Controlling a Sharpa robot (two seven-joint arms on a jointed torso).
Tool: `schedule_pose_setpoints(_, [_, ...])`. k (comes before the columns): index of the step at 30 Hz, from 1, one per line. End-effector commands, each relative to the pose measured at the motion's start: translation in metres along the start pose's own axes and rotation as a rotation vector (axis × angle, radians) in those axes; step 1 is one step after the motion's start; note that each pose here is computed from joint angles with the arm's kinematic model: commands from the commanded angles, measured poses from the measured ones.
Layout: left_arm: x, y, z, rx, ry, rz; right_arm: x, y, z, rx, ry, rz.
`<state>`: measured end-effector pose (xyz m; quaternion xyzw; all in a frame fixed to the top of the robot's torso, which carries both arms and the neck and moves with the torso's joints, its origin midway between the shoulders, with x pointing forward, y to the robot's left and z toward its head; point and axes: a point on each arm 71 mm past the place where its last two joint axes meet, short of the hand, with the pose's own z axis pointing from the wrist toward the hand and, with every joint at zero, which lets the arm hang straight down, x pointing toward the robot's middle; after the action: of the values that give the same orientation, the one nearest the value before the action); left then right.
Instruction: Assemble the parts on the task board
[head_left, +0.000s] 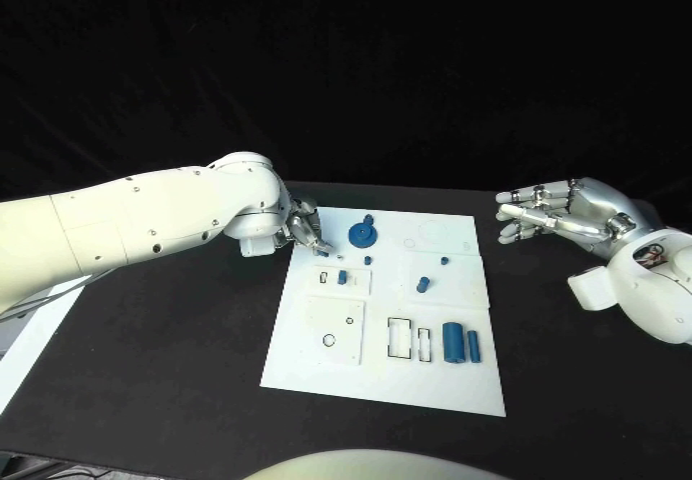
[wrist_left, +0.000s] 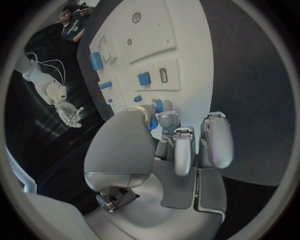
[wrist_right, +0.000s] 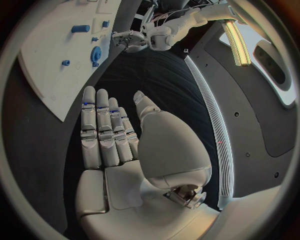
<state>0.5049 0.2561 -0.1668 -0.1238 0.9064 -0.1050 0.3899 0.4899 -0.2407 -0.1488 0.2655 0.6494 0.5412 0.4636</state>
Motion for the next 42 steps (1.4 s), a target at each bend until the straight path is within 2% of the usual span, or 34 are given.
schedule_pose_setpoints(1, [0.0061,0.0003,-0.0018,-0.001,-0.029,-0.020,0.001,-0.001,0.000,0.001,0.013,0.002])
schedule_pose_setpoints(8, [0.0250,0.0005,-0.0038,-0.002,-0.066,0.045,0.001,-0.001,0.000,0.001,0.013,0.002])
schedule_pose_setpoints(13, [0.0318,0.0006,-0.0049,-0.006,-0.066,0.076,0.001,-0.001,0.001,0.001,0.014,0.003])
schedule_pose_setpoints(20, [0.0359,0.0034,-0.0058,-0.014,-0.042,0.105,0.001,-0.002,0.001,0.003,0.015,0.006])
schedule_pose_setpoints(42, [0.0419,-0.0007,-0.0050,-0.001,0.005,0.144,0.002,-0.002,0.000,0.004,0.019,0.009])
